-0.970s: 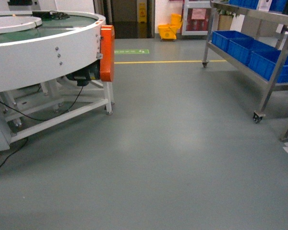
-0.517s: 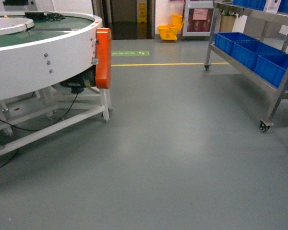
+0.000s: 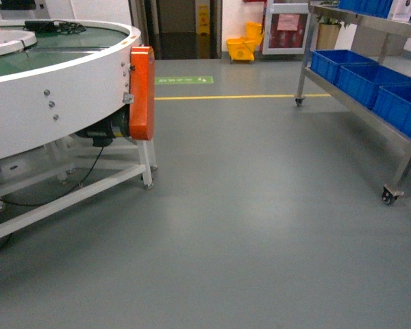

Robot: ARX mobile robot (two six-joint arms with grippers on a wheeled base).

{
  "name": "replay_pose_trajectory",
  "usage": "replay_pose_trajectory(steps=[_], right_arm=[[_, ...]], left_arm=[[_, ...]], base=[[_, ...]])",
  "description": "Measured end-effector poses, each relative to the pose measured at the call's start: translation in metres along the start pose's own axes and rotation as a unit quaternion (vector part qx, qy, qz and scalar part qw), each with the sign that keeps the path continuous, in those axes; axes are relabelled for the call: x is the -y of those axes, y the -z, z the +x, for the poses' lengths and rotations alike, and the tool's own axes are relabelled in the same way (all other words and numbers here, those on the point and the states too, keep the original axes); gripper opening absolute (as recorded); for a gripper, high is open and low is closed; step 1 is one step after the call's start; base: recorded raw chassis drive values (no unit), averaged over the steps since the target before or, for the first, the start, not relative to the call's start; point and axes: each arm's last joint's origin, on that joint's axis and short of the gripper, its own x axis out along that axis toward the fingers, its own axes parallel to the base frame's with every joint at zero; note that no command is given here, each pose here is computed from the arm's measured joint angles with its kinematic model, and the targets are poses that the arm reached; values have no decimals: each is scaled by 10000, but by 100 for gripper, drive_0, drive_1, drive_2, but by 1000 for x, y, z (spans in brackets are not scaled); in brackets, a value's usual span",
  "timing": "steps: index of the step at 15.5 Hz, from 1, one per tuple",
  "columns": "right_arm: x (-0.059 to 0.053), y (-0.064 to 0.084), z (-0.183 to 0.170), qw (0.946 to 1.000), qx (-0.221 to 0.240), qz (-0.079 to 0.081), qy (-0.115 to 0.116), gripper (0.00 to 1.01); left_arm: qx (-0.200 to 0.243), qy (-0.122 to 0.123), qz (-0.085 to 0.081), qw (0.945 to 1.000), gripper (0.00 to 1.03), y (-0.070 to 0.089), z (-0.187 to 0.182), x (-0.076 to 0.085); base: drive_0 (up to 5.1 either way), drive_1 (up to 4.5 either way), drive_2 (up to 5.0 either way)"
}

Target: Pick red block from blue box to shelf

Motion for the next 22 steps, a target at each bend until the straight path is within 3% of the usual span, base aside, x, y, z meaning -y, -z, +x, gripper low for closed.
replay_pose_trajectory(steps=[22], right_arm=[[0, 0, 0, 10000, -17, 0, 0, 28]], left_arm=[[-17, 2, 0, 10000, 98, 0, 0, 0]], base=[[-2, 412, -415]])
